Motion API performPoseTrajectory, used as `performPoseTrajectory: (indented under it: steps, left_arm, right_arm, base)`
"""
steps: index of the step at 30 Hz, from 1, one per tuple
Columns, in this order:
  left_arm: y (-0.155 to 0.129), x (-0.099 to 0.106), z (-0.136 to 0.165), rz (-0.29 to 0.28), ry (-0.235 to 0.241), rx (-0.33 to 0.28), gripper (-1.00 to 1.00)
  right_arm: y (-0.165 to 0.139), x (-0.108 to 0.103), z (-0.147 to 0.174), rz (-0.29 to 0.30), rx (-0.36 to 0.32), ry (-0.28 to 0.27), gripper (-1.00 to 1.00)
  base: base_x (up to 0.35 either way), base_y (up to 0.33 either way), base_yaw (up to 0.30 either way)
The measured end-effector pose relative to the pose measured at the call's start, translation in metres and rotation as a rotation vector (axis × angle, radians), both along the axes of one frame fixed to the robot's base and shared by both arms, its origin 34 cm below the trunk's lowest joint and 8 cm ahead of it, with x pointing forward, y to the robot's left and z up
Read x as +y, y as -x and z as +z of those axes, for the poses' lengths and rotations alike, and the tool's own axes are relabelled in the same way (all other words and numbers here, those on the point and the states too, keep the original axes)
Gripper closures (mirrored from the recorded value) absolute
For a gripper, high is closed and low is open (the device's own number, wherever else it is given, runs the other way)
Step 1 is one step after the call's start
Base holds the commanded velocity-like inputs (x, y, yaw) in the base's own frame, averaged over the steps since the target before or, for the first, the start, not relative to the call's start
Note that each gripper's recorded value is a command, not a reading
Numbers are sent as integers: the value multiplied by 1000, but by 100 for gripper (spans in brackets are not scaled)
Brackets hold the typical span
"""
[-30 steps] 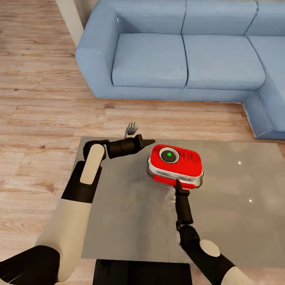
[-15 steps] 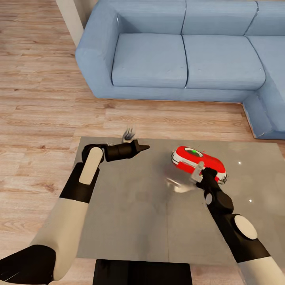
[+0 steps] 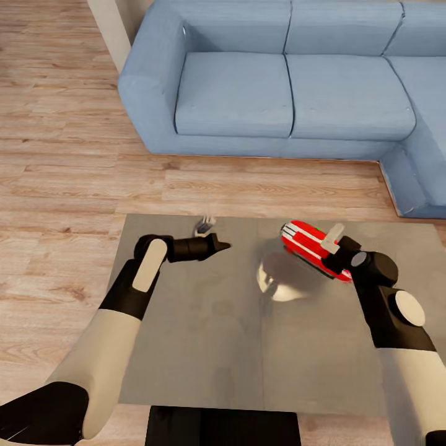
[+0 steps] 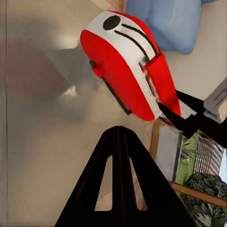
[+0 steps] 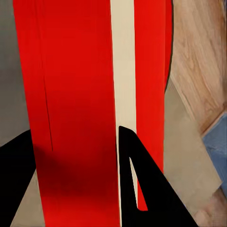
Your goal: Turn on the radio receiver that's on the table in the living room.
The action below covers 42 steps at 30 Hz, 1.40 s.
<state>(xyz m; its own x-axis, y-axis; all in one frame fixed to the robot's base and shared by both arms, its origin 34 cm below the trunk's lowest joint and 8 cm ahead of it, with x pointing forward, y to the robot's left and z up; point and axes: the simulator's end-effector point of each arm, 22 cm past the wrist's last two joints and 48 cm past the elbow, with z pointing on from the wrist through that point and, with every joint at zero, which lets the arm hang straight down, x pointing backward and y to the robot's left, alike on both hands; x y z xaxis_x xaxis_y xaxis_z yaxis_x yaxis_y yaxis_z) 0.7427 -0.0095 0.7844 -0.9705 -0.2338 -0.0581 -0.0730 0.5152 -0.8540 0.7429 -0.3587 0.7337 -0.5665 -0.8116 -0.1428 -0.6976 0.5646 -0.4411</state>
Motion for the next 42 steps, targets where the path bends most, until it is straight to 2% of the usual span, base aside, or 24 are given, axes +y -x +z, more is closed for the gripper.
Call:
performPoseTrajectory:
  steps: [1, 2, 3, 4, 5, 6, 7, 10, 13, 17, 18, 22, 42]
  left_arm:
    - [1, 2, -5, -4, -15, 2, 100]
    - [2, 2, -6, -6, -23, 2, 100]
    - [2, 4, -8, -10, -35, 1, 100]
    - [3, 5, -10, -13, -44, 0, 100]
    - [4, 6, -14, -17, -57, 2, 100]
    - [5, 6, -15, -19, -61, 5, 100]
    - [8, 7, -21, -23, -71, 16, 100]
    - [11, 7, -25, -26, -78, 27, 100]
    - [13, 8, -28, -29, -85, 31, 100]
    - [15, 14, -44, -26, -138, 24, 100]
    - [14, 15, -46, -20, -144, 19, 100]
    - [17, 16, -57, -10, -157, 28, 100]
    - [17, 15, -56, -13, -154, 28, 100]
  right_arm:
    - [-8, 2, 6, -51, 29, -39, 100]
    - [-17, -1, 13, -58, 14, -41, 100]
    - [-21, -8, 17, -108, 25, -59, 100]
    - [-23, -11, 21, -133, 31, -71, 100]
    - [-23, -11, 23, -179, 51, -106, 100]
    - [-23, -11, 23, -194, 61, -119, 100]
    - [-20, -9, 24, -246, 98, -158, 100]
    - [-16, 4, 27, -307, 160, -240, 100]
    - [-11, 12, 29, -330, 200, -288, 100]
    - [-2, 26, 29, -333, 255, -353, 100]
    - [-2, 25, 29, -335, 258, -356, 100]
    - [0, 10, 32, -402, 245, -389, 100]
    - [1, 12, 31, -407, 249, -400, 100]
  base:
    - [0, 0, 0]
    - [0, 0, 0]
    - [0, 0, 0]
    - [0, 0, 0]
    - [0, 0, 0]
    - [0, 0, 0]
    - [0, 0, 0]
    - [0, 0, 0]
    - [0, 0, 0]
    - [0, 0, 0]
    - [0, 0, 0]
    - [0, 0, 0]
    - [0, 0, 0]
